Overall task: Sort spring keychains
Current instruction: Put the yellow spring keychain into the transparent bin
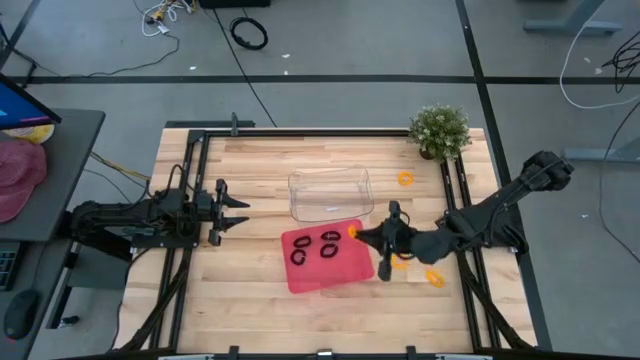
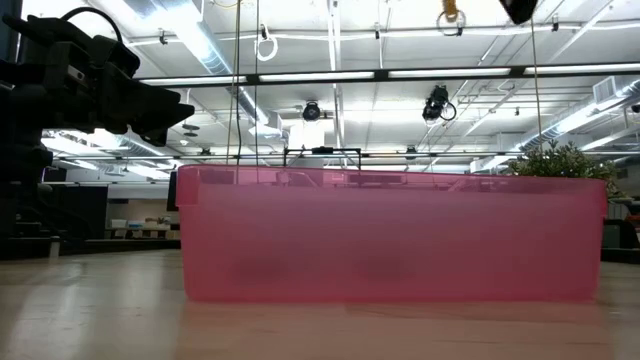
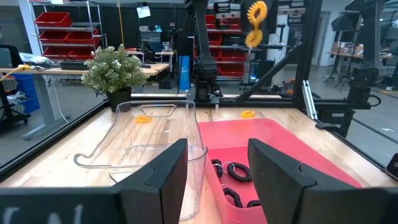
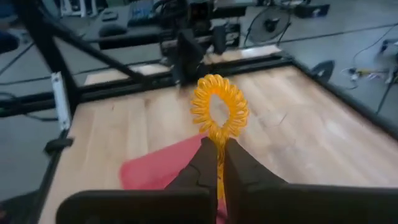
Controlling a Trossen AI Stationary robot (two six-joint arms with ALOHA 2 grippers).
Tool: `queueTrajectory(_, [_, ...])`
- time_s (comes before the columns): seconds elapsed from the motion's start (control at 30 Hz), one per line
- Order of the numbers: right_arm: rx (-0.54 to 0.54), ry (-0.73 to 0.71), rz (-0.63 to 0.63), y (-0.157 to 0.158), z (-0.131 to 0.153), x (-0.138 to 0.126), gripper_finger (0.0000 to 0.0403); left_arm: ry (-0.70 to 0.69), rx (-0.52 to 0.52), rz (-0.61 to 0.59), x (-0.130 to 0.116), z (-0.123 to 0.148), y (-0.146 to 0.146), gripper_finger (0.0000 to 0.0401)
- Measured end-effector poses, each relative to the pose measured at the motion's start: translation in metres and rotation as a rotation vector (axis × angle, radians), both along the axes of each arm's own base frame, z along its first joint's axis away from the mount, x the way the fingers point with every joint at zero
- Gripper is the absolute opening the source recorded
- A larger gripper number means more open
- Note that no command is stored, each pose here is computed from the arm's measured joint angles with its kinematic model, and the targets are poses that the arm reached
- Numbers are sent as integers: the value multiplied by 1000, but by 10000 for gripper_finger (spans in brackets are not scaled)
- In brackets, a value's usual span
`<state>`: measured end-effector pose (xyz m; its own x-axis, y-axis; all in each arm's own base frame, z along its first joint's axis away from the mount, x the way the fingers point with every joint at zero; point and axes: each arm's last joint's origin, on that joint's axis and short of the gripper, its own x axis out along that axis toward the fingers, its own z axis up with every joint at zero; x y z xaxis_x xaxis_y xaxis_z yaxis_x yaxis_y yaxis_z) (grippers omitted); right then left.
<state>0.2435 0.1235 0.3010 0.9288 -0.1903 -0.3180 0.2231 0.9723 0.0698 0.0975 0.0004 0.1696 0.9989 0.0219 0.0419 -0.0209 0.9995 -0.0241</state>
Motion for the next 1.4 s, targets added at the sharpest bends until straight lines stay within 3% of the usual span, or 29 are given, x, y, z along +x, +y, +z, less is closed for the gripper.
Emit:
queueTrajectory(0.33, [7,-168,-82,-33,-22,15,0,0,0,0,0,0,0,172])
queueTrajectory(0.6, [94,-265,-59,-63,-36,21,0,0,0,0,0,0,0,172])
queueTrajectory(1.13, [89,-305,-68,-73,-31,24,0,0,0,0,0,0,0,172])
queueTrajectory(1.4, [91,-350,-25,-75,-41,39,0,0,0,0,0,0,0,172])
